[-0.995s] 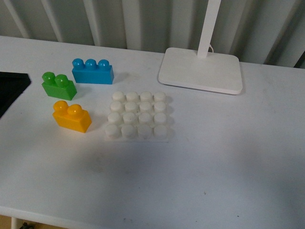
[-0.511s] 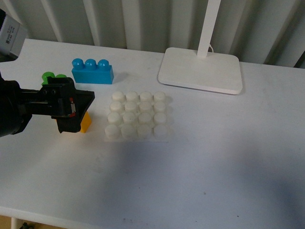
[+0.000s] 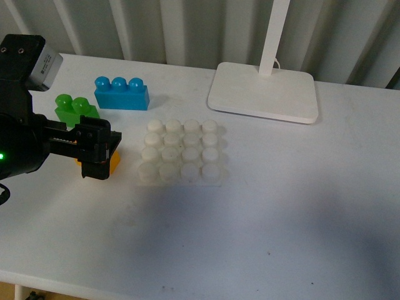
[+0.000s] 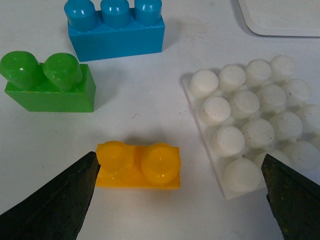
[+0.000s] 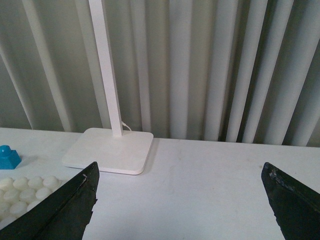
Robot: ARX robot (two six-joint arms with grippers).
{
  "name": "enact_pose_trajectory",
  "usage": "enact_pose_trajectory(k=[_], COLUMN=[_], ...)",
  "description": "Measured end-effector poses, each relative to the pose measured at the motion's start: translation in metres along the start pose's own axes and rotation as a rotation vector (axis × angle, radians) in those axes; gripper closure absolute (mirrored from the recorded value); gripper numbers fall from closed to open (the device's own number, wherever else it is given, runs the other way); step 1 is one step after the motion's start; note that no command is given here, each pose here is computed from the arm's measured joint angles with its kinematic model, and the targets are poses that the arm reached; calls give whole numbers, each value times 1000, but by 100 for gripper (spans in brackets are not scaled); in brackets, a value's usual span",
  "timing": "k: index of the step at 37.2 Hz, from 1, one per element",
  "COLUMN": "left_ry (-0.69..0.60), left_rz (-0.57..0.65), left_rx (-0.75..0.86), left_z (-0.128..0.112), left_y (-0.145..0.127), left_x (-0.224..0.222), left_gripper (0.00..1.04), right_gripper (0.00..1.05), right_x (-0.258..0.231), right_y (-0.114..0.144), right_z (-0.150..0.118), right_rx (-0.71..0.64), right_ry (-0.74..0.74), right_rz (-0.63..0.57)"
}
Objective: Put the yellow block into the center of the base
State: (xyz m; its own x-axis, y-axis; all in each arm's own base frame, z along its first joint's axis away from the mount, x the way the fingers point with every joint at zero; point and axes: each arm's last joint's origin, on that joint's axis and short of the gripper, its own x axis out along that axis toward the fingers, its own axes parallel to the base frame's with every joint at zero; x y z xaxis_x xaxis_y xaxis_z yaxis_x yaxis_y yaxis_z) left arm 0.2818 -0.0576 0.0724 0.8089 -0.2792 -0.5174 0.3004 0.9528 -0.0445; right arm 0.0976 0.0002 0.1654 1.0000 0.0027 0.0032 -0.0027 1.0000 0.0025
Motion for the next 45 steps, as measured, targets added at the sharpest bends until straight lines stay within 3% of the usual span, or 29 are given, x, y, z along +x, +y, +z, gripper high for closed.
enact_pose_trajectory(k=[45], left_ry=[76], left_rz=[93], left_rx=[57], left_z=[-7], left_y=[19], left_x=[26], left_gripper=[6], right_gripper=[9], right_x=[0], right_y=[0], right_z=[0], right_rx=[0], right_ry=[0], right_rz=[0])
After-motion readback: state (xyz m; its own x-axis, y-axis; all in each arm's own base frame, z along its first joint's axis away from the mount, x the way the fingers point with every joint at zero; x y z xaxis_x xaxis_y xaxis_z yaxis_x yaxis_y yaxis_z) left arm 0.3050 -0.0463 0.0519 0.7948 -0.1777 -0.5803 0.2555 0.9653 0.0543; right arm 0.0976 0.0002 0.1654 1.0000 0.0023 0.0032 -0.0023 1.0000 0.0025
